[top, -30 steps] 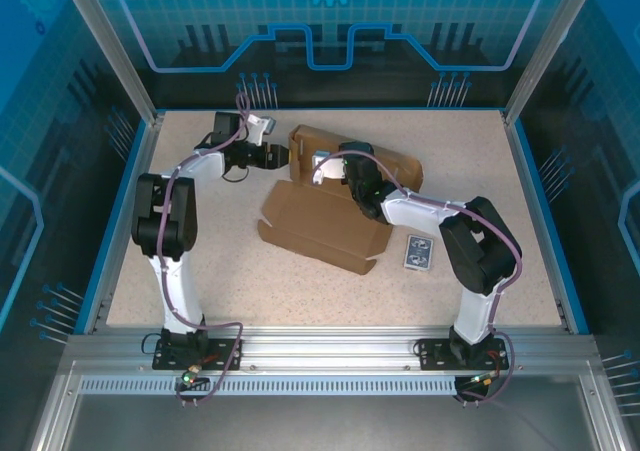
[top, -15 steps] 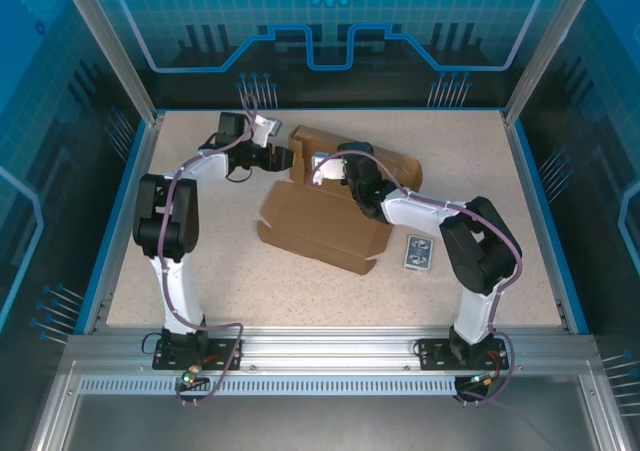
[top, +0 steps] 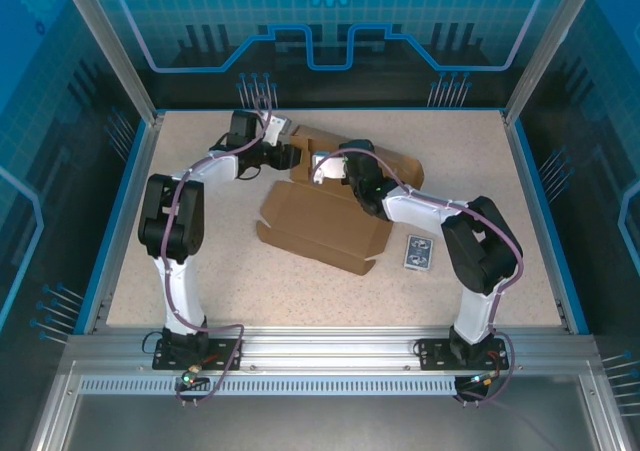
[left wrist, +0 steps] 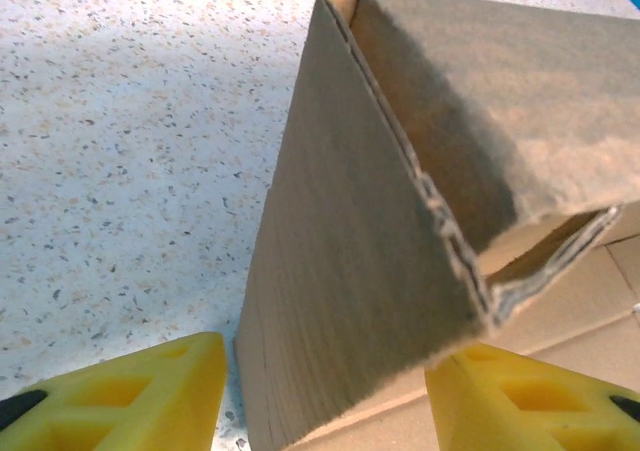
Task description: Fold the paper box
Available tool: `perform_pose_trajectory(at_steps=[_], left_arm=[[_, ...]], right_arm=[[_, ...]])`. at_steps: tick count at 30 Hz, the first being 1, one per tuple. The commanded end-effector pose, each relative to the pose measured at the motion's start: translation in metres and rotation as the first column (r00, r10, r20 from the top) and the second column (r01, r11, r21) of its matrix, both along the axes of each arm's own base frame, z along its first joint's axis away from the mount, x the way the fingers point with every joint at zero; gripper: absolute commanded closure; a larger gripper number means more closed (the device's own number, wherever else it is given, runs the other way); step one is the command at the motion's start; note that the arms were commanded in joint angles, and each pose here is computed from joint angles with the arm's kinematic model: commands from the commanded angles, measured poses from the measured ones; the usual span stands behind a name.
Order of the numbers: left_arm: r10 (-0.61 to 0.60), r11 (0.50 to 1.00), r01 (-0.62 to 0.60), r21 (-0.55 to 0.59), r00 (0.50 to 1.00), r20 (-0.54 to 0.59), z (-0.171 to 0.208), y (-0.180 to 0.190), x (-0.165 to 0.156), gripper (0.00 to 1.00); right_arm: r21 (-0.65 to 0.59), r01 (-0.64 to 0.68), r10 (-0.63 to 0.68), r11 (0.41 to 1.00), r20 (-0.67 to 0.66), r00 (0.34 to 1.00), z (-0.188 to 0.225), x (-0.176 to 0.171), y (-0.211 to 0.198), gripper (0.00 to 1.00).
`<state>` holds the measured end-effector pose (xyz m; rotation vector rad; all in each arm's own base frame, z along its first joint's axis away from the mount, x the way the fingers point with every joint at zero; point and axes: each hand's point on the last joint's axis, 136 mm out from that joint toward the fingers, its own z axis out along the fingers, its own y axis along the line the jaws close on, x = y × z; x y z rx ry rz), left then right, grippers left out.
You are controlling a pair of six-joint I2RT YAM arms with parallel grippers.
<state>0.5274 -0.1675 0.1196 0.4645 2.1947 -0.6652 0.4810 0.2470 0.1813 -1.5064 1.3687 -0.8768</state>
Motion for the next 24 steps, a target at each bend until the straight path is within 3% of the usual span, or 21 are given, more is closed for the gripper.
perform_pose_trajectory(at_steps=[1, 14, 24], left_arm=[[0.032, 0.998, -0.037, 0.049, 0.995, 0.094, 0.016, 0.001, 0.020, 0.46], [0.068, 0.982, -0.087, 0.166, 0.991, 0.117, 0.004, 0.000, 0.037, 0.59], [-0.037, 0.985, 0.015, 0.171, 0.991, 0.129, 0.003, -0.014, 0.035, 0.49]], right_arm=[[0.007, -0.027, 0.028, 1.000, -0.061, 0.998, -0.001, -0.007, 0.001, 1.00], [0.026, -0.017, 0.020, 1.000, -0.088, 0.996, -0.001, -0.005, 0.000, 1.00], [0.047, -0.010, 0.015, 0.999, -0.108, 0.994, 0.002, -0.004, -0.004, 1.00]])
